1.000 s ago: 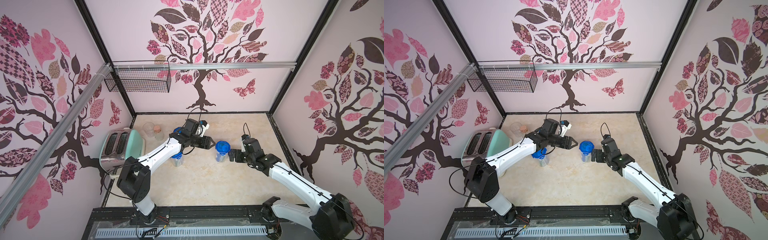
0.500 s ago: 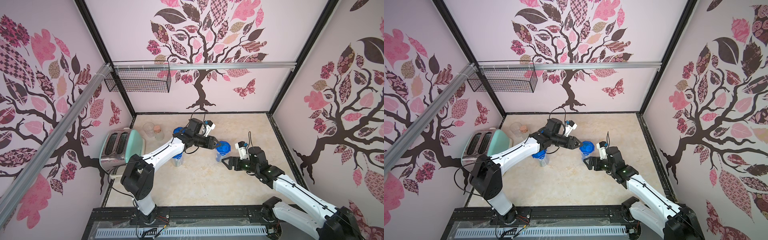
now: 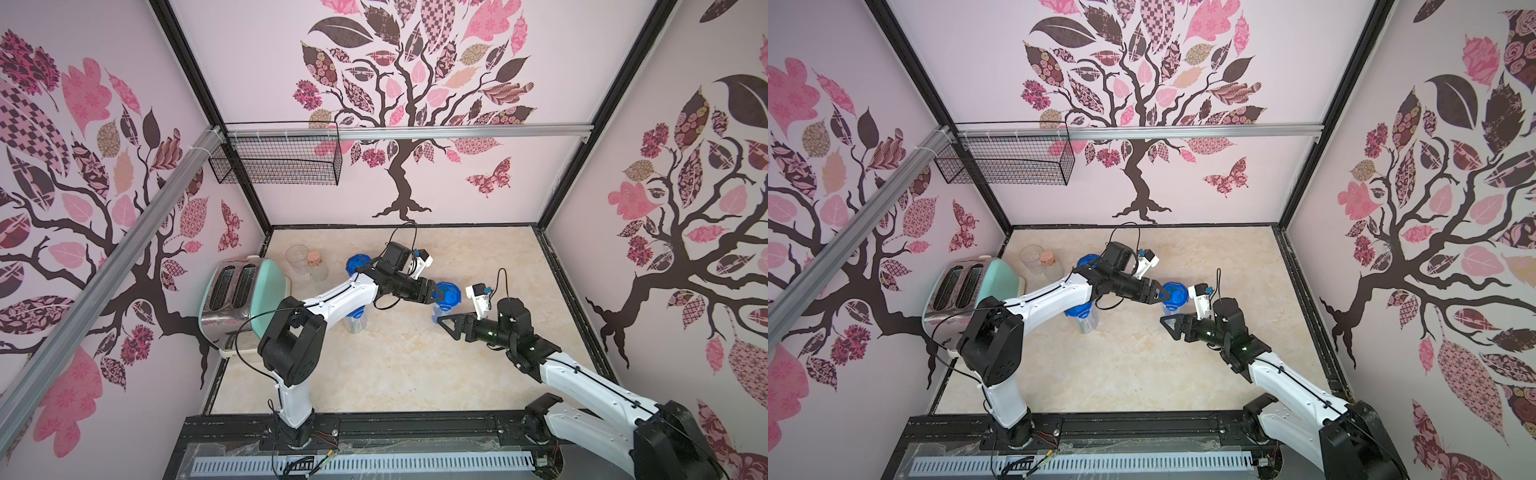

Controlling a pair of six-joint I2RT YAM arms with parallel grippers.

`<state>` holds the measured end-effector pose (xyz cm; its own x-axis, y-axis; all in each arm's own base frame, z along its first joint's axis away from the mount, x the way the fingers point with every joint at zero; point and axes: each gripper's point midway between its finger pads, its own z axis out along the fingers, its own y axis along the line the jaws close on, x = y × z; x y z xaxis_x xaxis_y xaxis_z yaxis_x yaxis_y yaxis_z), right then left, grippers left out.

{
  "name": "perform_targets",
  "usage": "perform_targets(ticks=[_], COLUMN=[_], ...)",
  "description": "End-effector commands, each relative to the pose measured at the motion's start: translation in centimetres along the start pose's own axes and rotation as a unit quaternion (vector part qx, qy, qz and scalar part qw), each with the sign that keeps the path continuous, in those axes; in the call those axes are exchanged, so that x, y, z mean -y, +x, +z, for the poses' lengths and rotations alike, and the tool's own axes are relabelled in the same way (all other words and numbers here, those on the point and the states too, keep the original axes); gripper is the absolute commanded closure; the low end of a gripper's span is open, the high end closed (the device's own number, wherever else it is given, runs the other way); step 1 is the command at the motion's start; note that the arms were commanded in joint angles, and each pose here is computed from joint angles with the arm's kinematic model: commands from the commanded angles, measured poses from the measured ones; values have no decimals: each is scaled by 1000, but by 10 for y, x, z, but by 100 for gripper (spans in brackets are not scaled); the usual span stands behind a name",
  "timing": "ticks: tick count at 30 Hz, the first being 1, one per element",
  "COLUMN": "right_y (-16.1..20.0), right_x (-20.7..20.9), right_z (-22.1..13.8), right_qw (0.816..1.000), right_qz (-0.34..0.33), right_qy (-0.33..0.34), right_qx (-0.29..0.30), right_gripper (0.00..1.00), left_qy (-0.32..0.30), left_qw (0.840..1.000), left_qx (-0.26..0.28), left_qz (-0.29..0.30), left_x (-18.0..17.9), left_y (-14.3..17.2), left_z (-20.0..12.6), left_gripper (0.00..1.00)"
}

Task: Take out toiletry kits
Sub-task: Unfasten the latch on the container.

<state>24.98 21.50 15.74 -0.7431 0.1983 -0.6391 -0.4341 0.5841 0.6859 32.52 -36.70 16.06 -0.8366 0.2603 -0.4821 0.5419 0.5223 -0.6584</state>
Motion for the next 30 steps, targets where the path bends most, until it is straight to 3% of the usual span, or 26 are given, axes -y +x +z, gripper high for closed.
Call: perform_targets(ticks=[1,16,30], right_y=[-9,-17,-26], right_x=[-9,-5,-1], right_z=[1,7,10], right_qw=[999,996,995], right_qz=[-22,-28,-25], right_qy=[-23,-76,-94], right_qx=[15,34,38], right_gripper=[13,19,20], left_qy=[14,8,5], left_qw=[1000,1000,999], left_qx=[1,-22,-40], left_qz=[15,4,0], left_x=[4,-14,-20], left_y=[-8,-2,8], left_z=[5,25,30], left_gripper=[30,29,38])
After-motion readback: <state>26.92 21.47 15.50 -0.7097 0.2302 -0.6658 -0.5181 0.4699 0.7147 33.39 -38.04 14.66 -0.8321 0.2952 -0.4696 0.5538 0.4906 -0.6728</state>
